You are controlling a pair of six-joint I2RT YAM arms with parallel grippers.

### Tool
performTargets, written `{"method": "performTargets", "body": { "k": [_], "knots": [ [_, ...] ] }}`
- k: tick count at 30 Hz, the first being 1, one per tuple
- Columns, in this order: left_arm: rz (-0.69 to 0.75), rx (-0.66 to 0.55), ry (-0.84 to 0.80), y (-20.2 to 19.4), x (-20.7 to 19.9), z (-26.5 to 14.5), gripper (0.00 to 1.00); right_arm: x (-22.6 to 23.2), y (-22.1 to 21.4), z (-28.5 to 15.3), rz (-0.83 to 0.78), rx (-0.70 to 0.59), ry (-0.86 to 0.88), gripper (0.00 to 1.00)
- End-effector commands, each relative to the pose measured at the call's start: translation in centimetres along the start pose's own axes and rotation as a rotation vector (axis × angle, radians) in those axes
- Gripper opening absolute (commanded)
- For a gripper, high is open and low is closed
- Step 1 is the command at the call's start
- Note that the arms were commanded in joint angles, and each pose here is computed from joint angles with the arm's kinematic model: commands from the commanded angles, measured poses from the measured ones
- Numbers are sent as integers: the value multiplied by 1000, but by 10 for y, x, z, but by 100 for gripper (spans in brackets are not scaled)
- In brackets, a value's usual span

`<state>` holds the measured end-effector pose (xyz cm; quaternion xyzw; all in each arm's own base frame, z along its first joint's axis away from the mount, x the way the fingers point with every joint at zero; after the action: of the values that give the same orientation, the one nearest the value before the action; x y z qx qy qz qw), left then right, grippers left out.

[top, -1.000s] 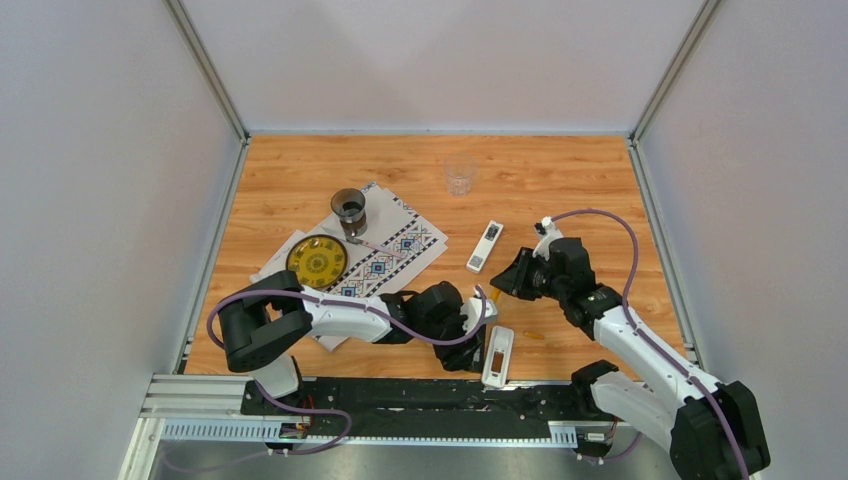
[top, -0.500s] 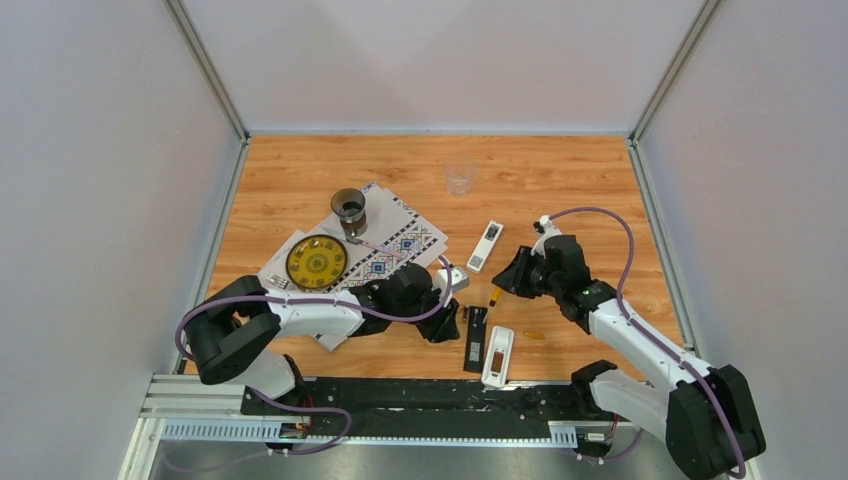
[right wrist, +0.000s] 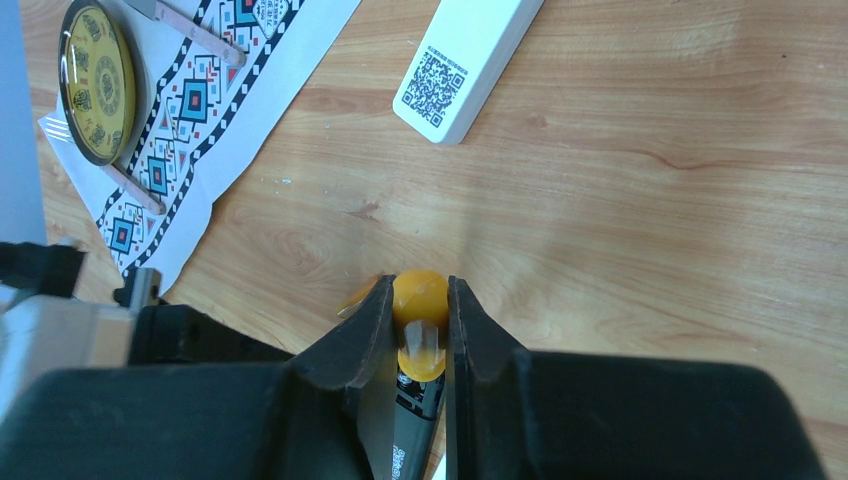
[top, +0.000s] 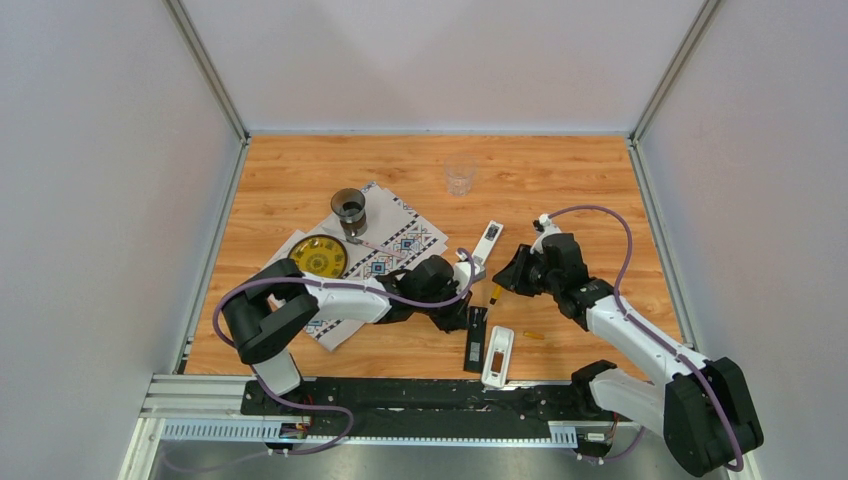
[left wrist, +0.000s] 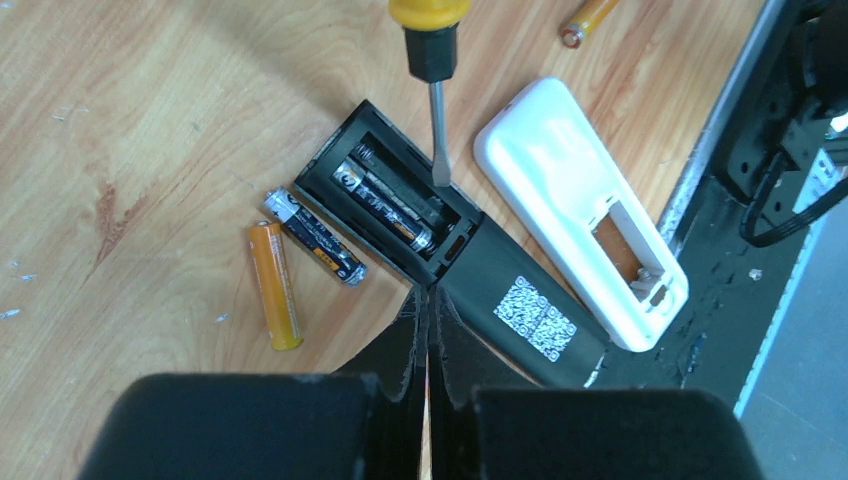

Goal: Unload the batteries from the remote control

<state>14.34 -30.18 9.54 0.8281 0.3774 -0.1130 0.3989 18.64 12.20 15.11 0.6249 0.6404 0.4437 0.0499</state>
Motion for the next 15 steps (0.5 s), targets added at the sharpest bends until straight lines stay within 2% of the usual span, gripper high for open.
{"method": "performTargets", "body": {
  "k": [1, 15],
  "knots": [
    [29, 24, 64, 1, 7, 3, 0, 9, 22, -2, -26, -91, 12, 0],
    [23, -9, 246, 6, 25, 12, 0, 6, 22, 12, -14, -56, 11, 0]
  ]
}}
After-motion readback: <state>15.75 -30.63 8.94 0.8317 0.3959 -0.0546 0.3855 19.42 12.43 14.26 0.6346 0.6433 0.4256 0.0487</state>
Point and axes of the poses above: each gripper's point midway between its finger pads, its own z axis out along the fingers, its own x axis along the line the jaws close on, y = z × x, the point moved 10 cm from there along -z, back along the fingers, and after that the axes turned 8 degrees about -z, right-handed, at the moved point
